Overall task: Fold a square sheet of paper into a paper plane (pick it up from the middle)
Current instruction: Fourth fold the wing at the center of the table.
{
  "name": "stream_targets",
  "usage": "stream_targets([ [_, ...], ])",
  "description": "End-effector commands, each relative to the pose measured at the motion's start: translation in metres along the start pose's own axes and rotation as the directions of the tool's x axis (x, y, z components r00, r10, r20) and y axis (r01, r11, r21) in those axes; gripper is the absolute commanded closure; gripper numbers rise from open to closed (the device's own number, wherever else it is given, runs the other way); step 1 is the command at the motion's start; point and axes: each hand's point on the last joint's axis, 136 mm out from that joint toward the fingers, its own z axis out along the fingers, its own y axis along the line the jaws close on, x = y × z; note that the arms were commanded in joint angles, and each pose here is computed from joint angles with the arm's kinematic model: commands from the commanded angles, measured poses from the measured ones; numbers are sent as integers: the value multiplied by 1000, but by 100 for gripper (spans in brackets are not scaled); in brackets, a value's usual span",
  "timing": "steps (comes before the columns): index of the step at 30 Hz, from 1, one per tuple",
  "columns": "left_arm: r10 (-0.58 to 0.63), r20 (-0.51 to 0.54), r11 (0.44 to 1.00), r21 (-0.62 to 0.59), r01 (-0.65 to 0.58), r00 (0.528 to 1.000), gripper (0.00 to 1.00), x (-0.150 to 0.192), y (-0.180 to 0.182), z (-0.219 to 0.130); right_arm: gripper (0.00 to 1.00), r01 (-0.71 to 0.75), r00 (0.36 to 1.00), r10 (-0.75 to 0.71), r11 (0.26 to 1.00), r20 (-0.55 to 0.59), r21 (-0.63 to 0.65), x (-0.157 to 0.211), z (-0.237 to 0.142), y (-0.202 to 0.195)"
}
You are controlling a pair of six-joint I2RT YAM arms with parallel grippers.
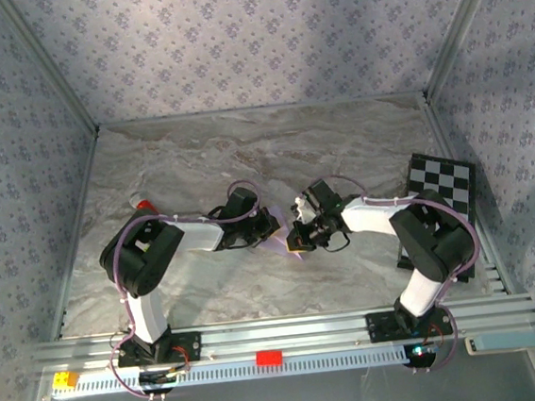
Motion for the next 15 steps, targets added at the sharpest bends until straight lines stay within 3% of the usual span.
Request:
stream_targets([
  [1, -32, -29, 990, -141, 28, 999, 93, 11, 41, 7, 99, -14, 1000, 15, 999, -26, 44, 8, 4, -12],
  [15, -35, -28, 988, -154, 30, 999, 93, 10, 45, 6, 97, -50, 999, 50, 999, -13, 20, 16, 0, -21],
])
